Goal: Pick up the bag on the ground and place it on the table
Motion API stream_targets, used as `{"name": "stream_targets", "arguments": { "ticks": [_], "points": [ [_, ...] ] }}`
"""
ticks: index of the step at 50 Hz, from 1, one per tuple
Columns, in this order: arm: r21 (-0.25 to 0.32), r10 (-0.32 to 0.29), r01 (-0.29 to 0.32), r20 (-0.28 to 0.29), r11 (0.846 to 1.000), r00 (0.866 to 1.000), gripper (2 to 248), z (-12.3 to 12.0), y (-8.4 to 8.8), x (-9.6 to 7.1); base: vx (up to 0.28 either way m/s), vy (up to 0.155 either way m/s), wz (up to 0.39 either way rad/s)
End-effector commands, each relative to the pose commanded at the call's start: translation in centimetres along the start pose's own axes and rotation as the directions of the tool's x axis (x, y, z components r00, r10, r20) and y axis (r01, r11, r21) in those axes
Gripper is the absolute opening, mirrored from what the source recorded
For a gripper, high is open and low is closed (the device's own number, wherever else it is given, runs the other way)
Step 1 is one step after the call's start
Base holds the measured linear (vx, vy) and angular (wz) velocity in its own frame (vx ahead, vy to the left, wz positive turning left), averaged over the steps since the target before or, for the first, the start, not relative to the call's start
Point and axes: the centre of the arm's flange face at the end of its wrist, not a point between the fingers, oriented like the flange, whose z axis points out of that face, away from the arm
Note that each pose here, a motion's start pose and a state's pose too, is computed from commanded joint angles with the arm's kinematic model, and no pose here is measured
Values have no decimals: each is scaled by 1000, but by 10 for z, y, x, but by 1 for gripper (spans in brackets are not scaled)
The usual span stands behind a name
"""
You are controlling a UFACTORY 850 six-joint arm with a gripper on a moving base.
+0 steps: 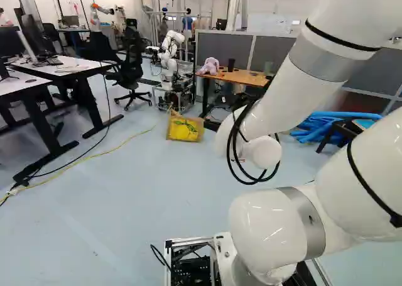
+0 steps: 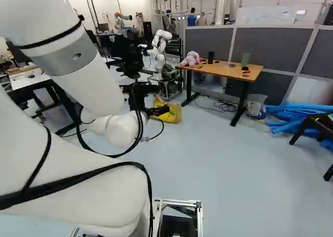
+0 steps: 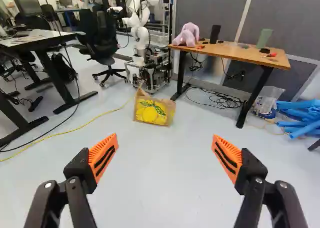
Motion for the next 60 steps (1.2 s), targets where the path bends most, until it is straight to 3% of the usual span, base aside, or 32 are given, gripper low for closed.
{"name": "stream_targets", "arguments": {
  "ticks": [26, 60],
  "points": [
    [0, 0, 0, 0, 1000, 1000, 247, 0, 0, 0, 101, 3, 0],
    [0, 0, 0, 0, 1000, 1000, 247, 0, 0, 0, 195, 5, 0]
  ]
}}
